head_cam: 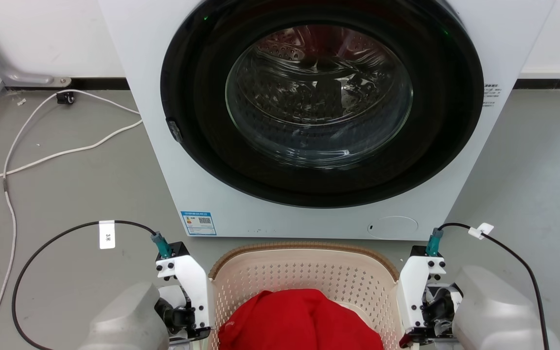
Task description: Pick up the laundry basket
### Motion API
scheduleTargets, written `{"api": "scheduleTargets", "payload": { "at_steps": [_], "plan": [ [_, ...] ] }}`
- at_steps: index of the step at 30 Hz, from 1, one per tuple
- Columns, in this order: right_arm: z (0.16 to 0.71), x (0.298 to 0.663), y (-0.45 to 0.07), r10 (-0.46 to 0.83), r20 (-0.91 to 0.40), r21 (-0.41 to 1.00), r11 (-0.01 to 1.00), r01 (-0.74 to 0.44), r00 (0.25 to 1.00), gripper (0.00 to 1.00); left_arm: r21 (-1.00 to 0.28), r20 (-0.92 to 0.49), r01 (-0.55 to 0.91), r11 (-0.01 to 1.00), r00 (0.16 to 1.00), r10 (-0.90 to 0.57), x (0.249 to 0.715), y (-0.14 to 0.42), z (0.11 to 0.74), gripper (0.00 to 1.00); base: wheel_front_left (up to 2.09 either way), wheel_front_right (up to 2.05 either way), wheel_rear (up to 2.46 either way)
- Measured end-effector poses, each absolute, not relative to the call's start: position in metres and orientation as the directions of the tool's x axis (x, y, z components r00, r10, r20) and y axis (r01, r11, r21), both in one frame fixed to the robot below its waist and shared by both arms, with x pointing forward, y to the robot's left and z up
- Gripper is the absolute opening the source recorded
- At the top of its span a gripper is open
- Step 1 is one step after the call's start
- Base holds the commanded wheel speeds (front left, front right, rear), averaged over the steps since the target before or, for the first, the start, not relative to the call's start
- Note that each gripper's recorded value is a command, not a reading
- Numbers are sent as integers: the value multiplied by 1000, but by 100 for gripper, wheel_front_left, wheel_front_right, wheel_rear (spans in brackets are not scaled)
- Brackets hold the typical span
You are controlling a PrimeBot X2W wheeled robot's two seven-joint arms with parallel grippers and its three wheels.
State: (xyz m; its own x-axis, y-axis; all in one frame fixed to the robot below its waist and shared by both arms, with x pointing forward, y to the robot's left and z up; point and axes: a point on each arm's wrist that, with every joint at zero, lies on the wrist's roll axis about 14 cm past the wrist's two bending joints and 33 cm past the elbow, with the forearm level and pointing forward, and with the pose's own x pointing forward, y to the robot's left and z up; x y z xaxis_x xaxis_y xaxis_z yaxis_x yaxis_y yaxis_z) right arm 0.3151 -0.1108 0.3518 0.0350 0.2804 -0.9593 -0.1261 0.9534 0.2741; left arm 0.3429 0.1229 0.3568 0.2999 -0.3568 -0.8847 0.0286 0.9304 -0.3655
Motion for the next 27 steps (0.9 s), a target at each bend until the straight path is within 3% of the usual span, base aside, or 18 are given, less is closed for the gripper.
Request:
{"api": "scheduleTargets", "payload": {
  "at_steps": [27],
  "plan": [
    [349, 313, -111, 283, -959, 278, 953, -120, 26, 0, -368, -886, 23, 930, 295, -358, 342, 123, 354, 0, 0, 0, 0]
  ]
}}
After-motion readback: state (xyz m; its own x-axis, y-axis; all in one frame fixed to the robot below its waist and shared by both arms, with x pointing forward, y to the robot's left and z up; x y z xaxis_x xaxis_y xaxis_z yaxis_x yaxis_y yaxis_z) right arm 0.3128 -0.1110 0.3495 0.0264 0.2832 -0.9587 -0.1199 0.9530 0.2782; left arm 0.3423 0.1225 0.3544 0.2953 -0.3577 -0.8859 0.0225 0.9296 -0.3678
